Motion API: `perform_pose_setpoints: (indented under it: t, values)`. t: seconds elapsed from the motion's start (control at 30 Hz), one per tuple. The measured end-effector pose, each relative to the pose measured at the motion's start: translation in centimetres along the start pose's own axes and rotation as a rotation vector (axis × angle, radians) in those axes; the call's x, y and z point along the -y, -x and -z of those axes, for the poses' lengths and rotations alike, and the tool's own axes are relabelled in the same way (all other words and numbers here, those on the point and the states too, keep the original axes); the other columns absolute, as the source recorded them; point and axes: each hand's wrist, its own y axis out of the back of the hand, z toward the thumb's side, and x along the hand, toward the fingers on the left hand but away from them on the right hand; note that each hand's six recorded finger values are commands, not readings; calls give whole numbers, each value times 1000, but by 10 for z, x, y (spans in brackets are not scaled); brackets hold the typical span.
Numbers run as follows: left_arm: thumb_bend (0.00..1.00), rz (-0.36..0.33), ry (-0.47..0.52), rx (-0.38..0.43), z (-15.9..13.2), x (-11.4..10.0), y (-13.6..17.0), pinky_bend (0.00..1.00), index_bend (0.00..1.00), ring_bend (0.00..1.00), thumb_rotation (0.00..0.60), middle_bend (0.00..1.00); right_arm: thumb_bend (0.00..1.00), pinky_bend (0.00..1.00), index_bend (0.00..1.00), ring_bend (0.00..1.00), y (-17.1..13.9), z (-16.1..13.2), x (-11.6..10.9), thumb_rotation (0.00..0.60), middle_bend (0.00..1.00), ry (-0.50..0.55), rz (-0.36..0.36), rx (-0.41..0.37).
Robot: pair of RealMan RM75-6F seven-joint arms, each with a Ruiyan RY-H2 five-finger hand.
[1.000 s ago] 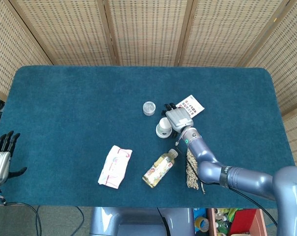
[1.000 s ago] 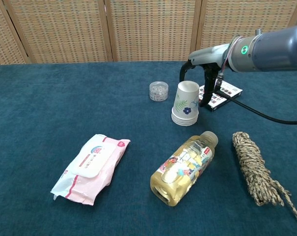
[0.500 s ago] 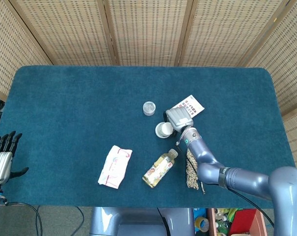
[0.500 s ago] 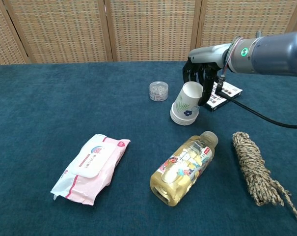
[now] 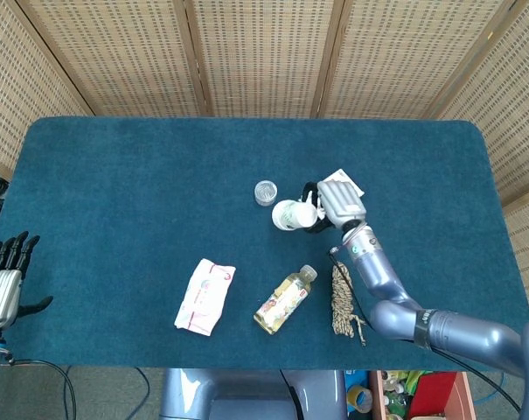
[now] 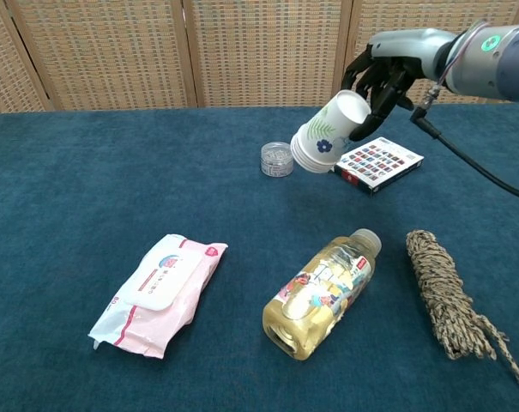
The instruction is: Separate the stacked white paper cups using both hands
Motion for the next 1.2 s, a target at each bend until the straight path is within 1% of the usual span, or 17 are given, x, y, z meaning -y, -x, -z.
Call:
perform_pose_setpoints:
  t: [0.17,0.3,0.4,0.5,0.67,0.8,0.9,1.0,1.1,1.2]
  values:
    - [162,5,6,6,-1,2,-1,0,0,0,600,0,237,802,766,549,-14,10,-19,600,660,169,18,1]
    - [162,19,11,9,-3,5,-3,0,0,0,600,0,237,802,766,550,-27,13,-36,600,661,305,30,-27]
    - [162,21,13,13,-5,7,-5,0,0,0,600,0,237,802,766,550,-37,11,-49,600,661,376,38,-59]
    - [161,25,18,18,-7,9,-6,0,0,0,600,0,237,802,766,550,-45,3,-58,600,661,430,40,-94]
    - [161,30,48,26,-12,13,-10,0,0,0,600,0,237,802,766,551,-53,-17,-64,600,661,519,28,-161]
    - [161,18,100,34,-17,13,-14,0,0,0,600,0,237,802,766,552,-58,-33,-67,600,661,525,18,-216]
    - [161,5,172,45,-23,11,-21,0,0,0,600,0,236,802,766,552,-57,-38,-66,600,661,522,9,-226]
    - [161,-5,275,68,-34,10,-31,0,0,0,600,0,237,802,766,552,-57,-37,-64,600,661,523,3,-221]
    - [161,-8,404,99,-50,8,-43,0,4,0,600,0,237,803,766,553,-58,-36,-62,600,662,527,-1,-216]
    - [162,5,537,140,-70,8,-55,0,34,0,600,0,237,803,766,554,-59,-33,-58,600,662,531,-6,-208]
